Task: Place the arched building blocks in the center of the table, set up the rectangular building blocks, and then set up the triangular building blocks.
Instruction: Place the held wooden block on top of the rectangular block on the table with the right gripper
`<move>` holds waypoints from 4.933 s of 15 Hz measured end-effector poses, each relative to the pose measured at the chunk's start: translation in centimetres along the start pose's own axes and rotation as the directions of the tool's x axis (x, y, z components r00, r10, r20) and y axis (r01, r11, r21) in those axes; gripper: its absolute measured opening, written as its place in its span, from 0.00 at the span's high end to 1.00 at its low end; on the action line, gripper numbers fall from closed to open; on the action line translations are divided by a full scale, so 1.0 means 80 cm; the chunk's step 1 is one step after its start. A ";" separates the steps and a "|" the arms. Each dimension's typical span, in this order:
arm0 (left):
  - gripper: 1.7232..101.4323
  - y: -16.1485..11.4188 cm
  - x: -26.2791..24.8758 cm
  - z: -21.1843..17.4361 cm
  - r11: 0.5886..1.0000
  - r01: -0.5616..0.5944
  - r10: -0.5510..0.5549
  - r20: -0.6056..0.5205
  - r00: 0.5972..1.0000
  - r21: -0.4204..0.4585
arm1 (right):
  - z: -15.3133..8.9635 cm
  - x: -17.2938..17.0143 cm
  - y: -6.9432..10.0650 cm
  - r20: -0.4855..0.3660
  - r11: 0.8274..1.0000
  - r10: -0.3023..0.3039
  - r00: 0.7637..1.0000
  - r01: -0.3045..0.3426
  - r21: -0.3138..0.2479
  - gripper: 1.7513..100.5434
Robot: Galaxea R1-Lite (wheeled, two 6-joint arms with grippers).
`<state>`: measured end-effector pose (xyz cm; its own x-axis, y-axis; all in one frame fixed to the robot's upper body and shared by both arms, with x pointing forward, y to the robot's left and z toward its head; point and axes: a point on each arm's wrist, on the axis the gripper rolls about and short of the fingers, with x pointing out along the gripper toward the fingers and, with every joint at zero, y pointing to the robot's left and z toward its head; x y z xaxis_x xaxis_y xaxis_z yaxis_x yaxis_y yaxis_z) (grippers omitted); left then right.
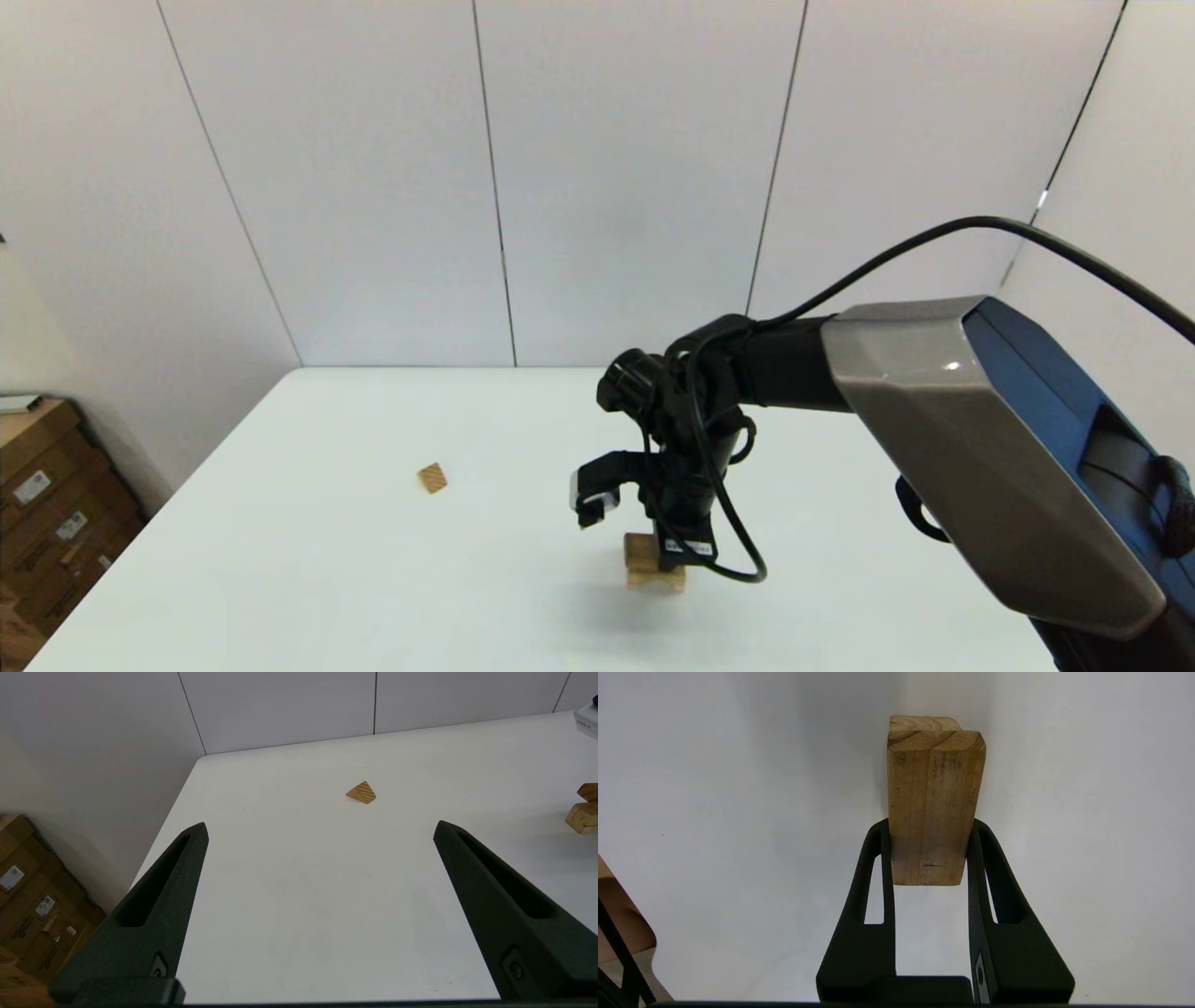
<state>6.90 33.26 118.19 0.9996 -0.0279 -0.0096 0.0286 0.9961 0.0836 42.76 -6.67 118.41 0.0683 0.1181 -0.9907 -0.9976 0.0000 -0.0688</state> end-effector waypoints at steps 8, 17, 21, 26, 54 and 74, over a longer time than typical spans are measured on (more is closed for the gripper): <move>0.04 0.000 0.000 0.000 1.000 0.000 0.000 0.000 1.000 0.000 | -0.001 0.004 0.000 -0.008 1.000 0.007 1.000 -0.007 0.002 0.77; 0.04 0.000 0.000 0.000 1.000 0.000 0.000 0.000 1.000 0.000 | -0.001 0.005 0.000 -0.009 1.000 0.008 1.000 -0.008 0.001 0.77; 0.04 0.000 0.000 0.000 1.000 0.000 0.000 0.000 1.000 0.000 | -0.001 0.006 0.000 -0.013 1.000 0.006 1.000 -0.006 0.000 0.77; 0.04 0.000 0.000 0.000 1.000 0.000 0.000 0.000 1.000 0.000 | -0.002 0.006 -0.001 -0.029 1.000 -0.003 1.000 0.003 0.003 0.77; 0.04 0.000 0.000 0.000 1.000 0.000 0.000 0.000 1.000 0.000 | 0.002 0.007 0.003 -0.029 1.000 0.000 1.000 -0.001 -0.010 0.77; 0.04 0.000 0.000 0.000 1.000 -0.001 0.001 0.000 1.000 0.000 | 0.002 0.011 0.002 -0.033 1.000 0.003 0.999 -0.003 -0.008 0.77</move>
<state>6.90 33.26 118.19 0.9996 -0.0272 -0.0091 0.0279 0.9961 0.0836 42.68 -6.43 117.58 0.0655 0.0857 -0.9942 -0.9978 -0.0083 -0.0665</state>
